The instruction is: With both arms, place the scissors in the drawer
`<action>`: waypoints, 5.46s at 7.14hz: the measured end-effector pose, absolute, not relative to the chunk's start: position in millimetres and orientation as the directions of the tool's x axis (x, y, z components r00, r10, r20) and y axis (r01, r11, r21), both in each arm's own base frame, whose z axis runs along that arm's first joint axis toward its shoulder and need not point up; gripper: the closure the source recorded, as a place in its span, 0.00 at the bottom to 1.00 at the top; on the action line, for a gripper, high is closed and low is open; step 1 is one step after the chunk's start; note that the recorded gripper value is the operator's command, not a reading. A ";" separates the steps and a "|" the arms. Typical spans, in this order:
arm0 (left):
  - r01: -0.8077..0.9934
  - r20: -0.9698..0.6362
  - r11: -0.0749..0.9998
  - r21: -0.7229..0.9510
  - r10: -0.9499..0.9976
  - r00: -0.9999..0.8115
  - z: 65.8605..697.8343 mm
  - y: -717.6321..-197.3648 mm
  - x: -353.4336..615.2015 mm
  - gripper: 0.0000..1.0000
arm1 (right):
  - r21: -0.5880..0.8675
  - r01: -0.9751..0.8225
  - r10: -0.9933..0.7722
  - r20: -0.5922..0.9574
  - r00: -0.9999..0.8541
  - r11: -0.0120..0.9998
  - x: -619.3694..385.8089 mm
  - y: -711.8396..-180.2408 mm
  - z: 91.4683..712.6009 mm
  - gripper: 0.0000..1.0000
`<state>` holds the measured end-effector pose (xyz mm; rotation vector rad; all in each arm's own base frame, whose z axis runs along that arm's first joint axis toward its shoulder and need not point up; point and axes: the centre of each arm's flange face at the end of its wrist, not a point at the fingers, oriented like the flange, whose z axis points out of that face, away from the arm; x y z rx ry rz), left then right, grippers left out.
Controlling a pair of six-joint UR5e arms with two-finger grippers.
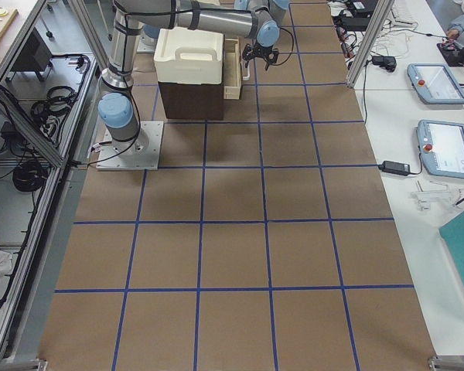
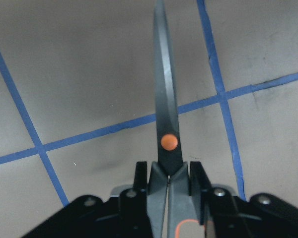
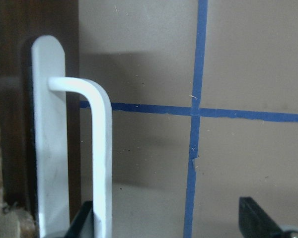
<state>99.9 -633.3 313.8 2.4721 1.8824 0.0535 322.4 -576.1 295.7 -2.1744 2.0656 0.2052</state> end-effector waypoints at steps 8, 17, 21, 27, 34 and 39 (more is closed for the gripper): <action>0.963 0.010 -0.267 0.046 0.964 0.267 311.6 -633.9 99.5 1.00 | -0.034 -0.998 -0.995 -0.086 0.058 -0.055 310.5 -616.0 295.0 0.00; 0.962 0.014 -0.268 0.044 0.963 0.268 309.0 -633.9 98.6 1.00 | -0.047 -0.997 -0.997 -0.027 0.069 -0.068 312.1 -636.3 304.7 0.00; 0.962 0.016 -0.268 0.042 0.963 0.268 308.1 -633.3 97.0 1.00 | -0.049 -0.997 -0.998 -0.019 0.066 -0.065 310.5 -639.6 308.3 0.00; 0.968 0.007 -0.250 0.019 0.968 0.250 320.8 -633.3 38.2 1.00 | -0.078 -0.996 -0.998 0.039 -0.054 0.051 272.9 -637.0 384.0 0.00; 0.995 -0.051 -0.101 -0.017 0.994 0.100 390.0 -575.3 -184.0 1.00 | -0.131 -0.813 -0.813 0.064 -0.578 0.568 174.4 -566.4 490.2 0.00; 0.991 -0.026 -0.133 -0.023 0.991 0.133 387.6 -513.9 -305.5 1.00 | -0.115 -0.615 -0.617 0.020 -0.787 0.780 154.3 -528.5 510.8 0.00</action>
